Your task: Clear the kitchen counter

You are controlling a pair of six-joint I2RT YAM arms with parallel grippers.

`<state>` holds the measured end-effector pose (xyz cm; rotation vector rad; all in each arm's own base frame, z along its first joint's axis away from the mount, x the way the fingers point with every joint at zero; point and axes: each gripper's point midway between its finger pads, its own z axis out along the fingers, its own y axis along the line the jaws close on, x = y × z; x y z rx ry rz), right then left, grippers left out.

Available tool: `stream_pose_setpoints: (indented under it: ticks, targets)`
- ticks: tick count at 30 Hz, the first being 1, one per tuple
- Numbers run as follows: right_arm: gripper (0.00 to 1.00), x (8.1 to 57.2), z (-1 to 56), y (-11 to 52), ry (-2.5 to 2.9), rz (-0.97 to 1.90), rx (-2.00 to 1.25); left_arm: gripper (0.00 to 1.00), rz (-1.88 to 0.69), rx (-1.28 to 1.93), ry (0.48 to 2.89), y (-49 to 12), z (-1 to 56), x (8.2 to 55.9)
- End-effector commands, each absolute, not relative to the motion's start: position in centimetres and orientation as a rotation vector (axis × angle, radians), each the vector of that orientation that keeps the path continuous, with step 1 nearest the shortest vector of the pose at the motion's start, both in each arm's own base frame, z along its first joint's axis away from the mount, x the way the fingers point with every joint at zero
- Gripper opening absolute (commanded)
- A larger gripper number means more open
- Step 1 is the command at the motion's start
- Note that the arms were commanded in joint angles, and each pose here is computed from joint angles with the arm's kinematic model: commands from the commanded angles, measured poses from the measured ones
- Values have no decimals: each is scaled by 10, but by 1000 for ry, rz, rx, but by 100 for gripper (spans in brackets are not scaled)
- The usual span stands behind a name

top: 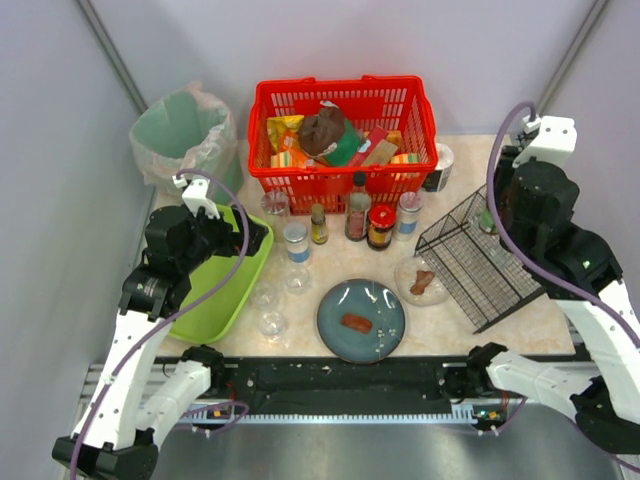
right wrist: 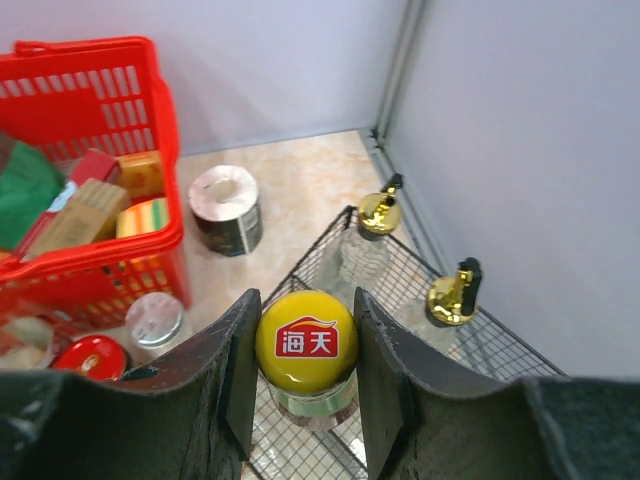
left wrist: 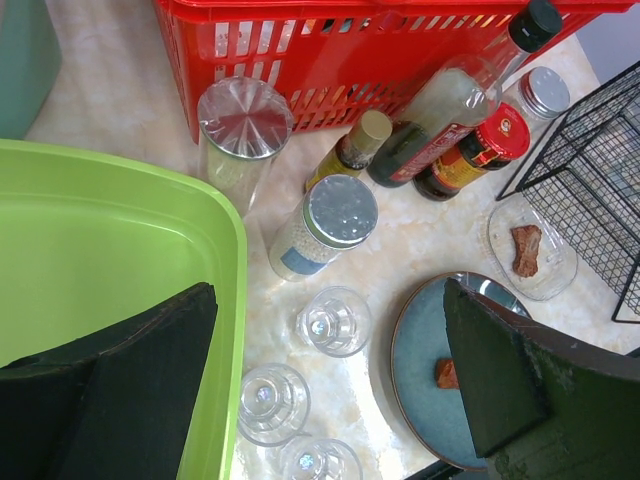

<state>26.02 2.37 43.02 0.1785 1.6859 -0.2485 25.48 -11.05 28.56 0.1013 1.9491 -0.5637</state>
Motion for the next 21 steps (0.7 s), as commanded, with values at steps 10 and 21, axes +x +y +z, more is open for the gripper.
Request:
stream_pose_setpoints:
  ticks: [10,21]
  targets:
    - [0,260,440,-6,1620,-197,346,98,-571,115,1904,-111,296,257]
    - [0,284,423,0,1579,-164,353,98,-592,115,1912,-114,295,257]
